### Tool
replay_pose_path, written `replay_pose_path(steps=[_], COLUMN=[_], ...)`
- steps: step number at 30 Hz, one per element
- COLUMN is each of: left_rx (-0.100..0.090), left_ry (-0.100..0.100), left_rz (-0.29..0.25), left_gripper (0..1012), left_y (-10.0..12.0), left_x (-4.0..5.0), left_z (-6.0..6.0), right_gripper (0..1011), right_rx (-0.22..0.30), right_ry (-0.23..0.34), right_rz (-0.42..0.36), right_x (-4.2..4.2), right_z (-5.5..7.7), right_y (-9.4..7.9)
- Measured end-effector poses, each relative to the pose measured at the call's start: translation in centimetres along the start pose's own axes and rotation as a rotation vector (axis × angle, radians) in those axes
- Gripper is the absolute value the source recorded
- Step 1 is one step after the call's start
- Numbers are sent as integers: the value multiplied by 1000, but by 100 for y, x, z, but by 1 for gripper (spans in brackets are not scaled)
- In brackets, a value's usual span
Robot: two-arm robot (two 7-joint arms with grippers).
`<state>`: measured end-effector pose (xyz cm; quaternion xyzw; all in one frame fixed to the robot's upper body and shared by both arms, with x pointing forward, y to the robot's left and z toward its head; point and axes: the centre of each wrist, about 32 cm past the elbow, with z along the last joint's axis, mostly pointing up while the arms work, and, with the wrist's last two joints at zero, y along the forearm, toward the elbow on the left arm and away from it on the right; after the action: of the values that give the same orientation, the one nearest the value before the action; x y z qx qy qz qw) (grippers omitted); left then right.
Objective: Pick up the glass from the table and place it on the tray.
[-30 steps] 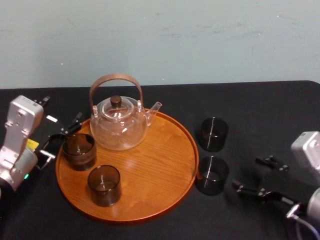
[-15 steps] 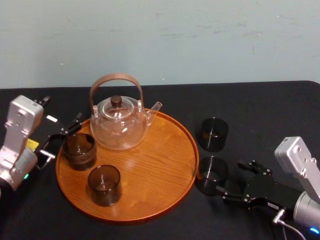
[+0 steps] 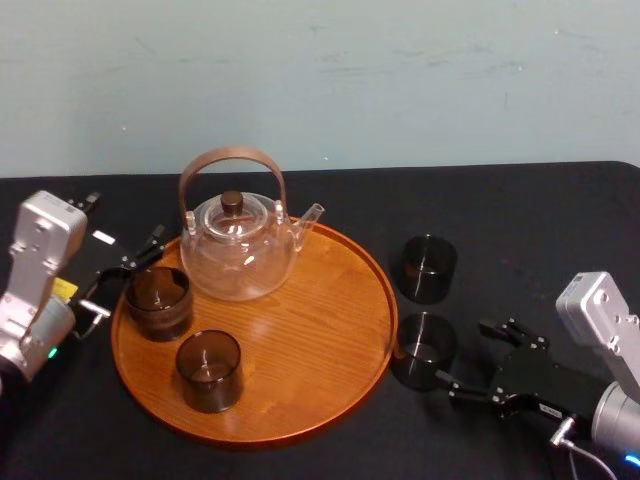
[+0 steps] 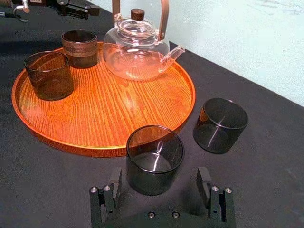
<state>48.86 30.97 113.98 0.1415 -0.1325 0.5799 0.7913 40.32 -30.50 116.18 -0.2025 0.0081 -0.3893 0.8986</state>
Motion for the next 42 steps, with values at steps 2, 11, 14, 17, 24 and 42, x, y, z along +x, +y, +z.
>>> replay_pose_path(steps=[2, 11, 14, 17, 24, 42], left_rx=[0, 0, 0, 0, 0, 0], left_ry=[0, 0, 0, 0, 0, 0], left_rz=[0, 0, 0, 0, 0, 0], left_gripper=[1001, 1001, 1001, 1001, 1001, 1001], left_y=[0, 0, 0, 0, 0, 0], left_x=[0, 0, 0, 0, 0, 0], left_z=[0, 0, 0, 0, 0, 0], right_gripper=[1002, 1002, 1002, 1002, 1002, 1002], right_rx=[1, 2, 2, 1, 0, -10], right_ry=[1, 4, 9, 14, 25, 29], right_rz=[1, -2, -1, 1, 12, 31], right_x=[-2, -1, 2, 10, 20, 28], right_z=[1, 4, 4, 12, 23, 35], right_y=[-2, 1, 11, 27, 83, 189])
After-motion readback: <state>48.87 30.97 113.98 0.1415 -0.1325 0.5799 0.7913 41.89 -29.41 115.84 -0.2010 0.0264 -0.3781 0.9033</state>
